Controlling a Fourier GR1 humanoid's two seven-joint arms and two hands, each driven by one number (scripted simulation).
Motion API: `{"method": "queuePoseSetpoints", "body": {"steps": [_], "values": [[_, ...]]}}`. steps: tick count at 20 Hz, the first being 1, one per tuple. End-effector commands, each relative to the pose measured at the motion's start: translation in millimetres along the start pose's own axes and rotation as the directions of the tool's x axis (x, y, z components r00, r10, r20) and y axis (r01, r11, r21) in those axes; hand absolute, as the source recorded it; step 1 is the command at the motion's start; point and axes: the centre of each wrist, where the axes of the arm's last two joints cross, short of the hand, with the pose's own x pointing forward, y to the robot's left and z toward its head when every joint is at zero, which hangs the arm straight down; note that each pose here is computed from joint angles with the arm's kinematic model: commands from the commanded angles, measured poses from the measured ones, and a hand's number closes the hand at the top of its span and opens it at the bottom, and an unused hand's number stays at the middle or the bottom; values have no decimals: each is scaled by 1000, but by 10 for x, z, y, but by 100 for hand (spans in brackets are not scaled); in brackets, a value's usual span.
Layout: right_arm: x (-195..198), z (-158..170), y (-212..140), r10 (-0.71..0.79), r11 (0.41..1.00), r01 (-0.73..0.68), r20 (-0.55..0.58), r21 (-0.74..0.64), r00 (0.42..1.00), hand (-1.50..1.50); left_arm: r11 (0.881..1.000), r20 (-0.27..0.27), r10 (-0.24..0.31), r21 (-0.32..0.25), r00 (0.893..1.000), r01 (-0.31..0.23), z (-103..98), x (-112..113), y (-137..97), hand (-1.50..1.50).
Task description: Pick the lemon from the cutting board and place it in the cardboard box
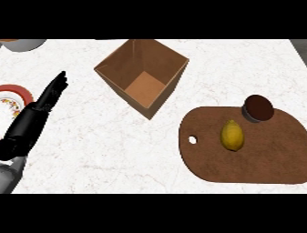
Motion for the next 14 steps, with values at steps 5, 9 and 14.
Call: {"method": "queuePoseSetpoints", "body": {"steps": [5, 9, 14], "values": [[-186, 334, -23, 280, 939, -299, 127, 168, 952, -150, 999, -10, -1, -42, 1000, 1, -20, -75, -26, 0], [165, 313, 121, 374, 882, -395, 130, 255, 918, -150, 998, -17, 3, -59, 1000, -4, -150, 35, -62, 0], [294, 325, 182, 588, 685, -563, 106, 463, 802, -150, 996, -4, 12, -83, 1000, -12, -22, -4, -67, 0]]}}
